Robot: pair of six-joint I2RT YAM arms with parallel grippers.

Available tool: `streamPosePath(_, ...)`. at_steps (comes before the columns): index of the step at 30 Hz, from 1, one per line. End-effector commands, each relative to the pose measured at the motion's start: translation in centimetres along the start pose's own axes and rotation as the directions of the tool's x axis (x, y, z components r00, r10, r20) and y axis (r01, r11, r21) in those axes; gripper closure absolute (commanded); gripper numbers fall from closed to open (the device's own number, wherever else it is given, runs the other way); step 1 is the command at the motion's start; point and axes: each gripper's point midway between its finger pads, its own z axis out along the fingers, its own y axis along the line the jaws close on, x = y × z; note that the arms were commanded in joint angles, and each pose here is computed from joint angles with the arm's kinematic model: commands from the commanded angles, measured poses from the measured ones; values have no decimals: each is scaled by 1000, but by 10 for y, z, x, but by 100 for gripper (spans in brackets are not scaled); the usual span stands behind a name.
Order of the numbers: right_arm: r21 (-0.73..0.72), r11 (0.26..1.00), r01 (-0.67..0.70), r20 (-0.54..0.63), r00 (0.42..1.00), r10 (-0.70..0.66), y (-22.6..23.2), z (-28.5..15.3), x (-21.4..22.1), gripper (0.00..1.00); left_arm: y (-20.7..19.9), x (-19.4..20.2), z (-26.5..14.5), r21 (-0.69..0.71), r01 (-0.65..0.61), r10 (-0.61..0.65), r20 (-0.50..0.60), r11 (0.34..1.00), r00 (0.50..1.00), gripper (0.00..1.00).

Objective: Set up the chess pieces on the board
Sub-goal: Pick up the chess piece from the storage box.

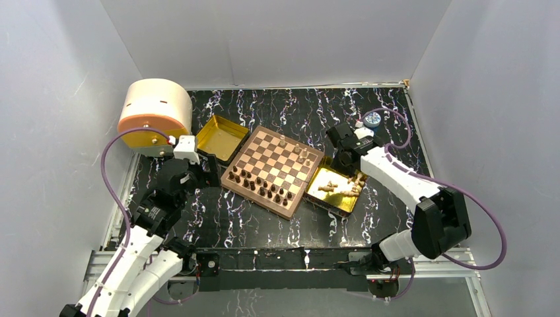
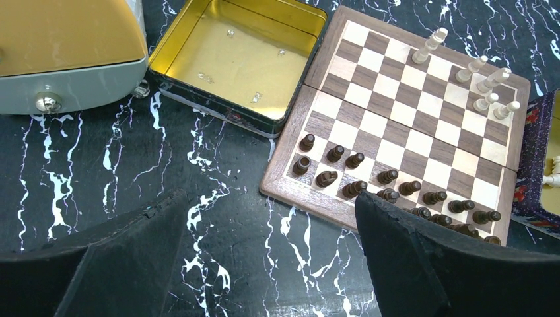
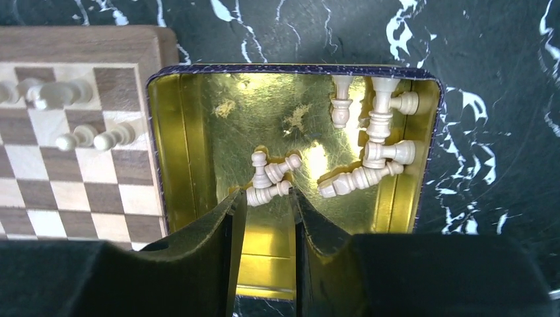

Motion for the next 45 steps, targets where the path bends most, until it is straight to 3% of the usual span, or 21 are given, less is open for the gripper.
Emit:
streamPosePath(1,66,967,-245,12,969,245,-2,18,3,61,4,-4,-4,-13,-4,4,25,1000,1000,6)
streamPosePath(15,213,859,-466,-16,877,480,-16,51,31,61,6,-6,-6,-24,-2,3,33,1000,999,7)
streamPosePath(32,298,798,-523,-14,834,552,-24,65,46,63,7,-5,-5,-31,-2,3,31,1000,1000,7)
streamPosePath(45,286,786,-549,-8,819,574,-27,66,46,78,8,-5,-5,-38,12,-11,30,999,999,10)
